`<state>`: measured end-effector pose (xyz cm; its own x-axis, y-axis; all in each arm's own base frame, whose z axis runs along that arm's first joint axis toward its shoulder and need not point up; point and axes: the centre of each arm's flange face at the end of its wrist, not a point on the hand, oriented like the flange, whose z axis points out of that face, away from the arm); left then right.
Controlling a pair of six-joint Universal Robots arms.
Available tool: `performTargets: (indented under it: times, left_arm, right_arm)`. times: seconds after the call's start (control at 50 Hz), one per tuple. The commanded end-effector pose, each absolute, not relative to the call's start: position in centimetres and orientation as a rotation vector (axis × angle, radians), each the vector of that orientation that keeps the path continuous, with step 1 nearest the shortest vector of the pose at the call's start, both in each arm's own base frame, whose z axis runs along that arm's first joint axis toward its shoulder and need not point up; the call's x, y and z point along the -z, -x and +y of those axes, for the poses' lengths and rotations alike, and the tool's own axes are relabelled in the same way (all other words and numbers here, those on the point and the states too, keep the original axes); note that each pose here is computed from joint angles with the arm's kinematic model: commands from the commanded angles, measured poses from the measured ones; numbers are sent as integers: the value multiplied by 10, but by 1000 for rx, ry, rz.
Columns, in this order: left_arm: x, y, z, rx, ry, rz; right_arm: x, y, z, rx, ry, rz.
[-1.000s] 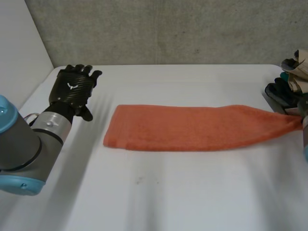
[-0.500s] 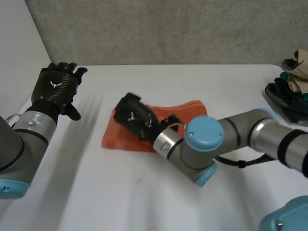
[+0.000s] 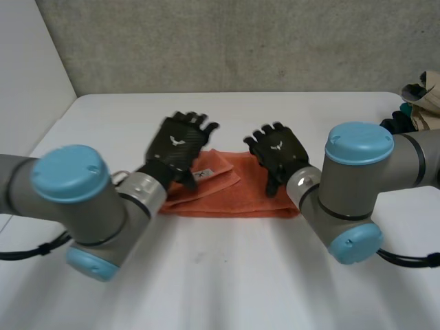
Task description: Fold the laundry.
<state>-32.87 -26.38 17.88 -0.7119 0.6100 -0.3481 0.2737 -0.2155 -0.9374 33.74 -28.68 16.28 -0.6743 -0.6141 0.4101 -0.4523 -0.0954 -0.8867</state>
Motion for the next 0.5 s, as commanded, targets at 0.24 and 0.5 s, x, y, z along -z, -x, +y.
performTargets:
  times: [0.24, 0.5]
  left_arm:
    - [-120, 336, -323, -2031, 1079, -1961]
    - [-131, 277, -392, -2468, 1071, -2197]
  right_arm:
    - [-131, -324, -278, 1774, 1241, 2139]
    - [-126, -319, -279, 1808, 1240, 2188]
